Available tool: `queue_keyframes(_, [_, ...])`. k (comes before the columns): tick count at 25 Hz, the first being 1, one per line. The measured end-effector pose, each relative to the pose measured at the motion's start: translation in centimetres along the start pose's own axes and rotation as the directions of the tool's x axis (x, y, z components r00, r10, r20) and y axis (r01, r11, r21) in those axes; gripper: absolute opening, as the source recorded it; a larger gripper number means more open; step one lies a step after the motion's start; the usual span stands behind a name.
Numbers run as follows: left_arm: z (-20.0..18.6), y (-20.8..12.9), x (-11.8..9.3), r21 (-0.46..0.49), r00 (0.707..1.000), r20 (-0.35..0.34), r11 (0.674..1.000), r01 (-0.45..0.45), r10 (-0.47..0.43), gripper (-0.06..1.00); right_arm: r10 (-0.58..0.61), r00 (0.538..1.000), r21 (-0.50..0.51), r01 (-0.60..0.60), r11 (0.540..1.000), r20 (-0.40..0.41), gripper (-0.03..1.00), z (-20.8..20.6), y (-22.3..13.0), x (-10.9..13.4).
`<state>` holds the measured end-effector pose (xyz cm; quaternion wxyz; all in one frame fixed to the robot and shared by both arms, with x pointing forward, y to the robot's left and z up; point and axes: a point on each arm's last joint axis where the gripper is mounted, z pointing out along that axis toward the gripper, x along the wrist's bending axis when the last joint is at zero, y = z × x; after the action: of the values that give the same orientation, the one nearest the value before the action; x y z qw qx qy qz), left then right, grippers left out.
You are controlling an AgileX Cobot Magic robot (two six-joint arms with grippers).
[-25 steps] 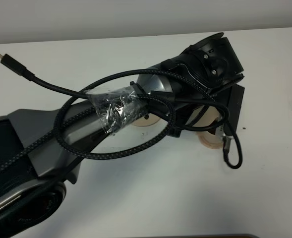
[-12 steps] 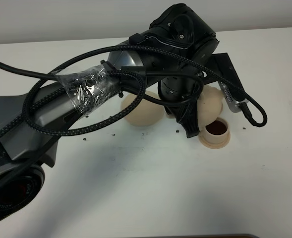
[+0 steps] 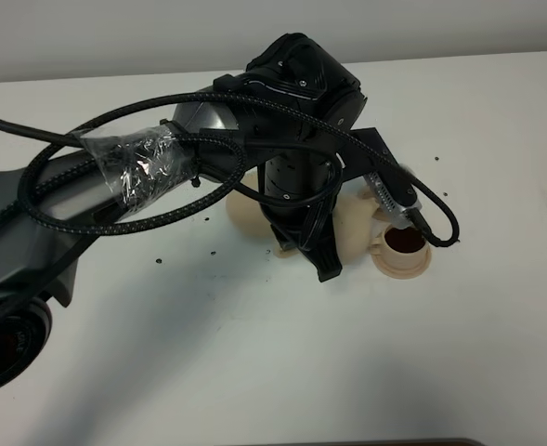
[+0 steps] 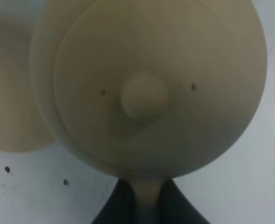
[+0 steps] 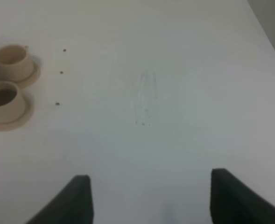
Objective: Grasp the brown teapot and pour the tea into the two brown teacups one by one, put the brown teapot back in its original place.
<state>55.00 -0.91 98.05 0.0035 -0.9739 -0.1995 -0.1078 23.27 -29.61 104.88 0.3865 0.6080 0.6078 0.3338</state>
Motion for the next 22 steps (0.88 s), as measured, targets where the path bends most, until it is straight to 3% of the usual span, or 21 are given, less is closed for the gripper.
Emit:
queue_keyframes(8, [2.4,-1.5,-0.7,0.079,1.000,-0.003,0.997,-0.013,0.013,0.13,0.000,1.000,0.000,0.000,1.000,0.000,0.52,0.0,0.0,0.0])
queue_keyframes(14, [1.5,-1.4,-0.3,0.009,0.998,-0.058,1.000,-0.027,0.027,0.13,-0.001,1.000,0.000,0.001,1.000,0.000,0.52,0.0,0.0,0.0])
queue_keyframes(22, [-0.3,-1.2,2.9,-0.147,0.980,-0.195,0.986,-0.076,0.046,0.13,-0.001,1.000,0.000,0.001,1.000,0.000,0.52,0.0,0.0,0.0])
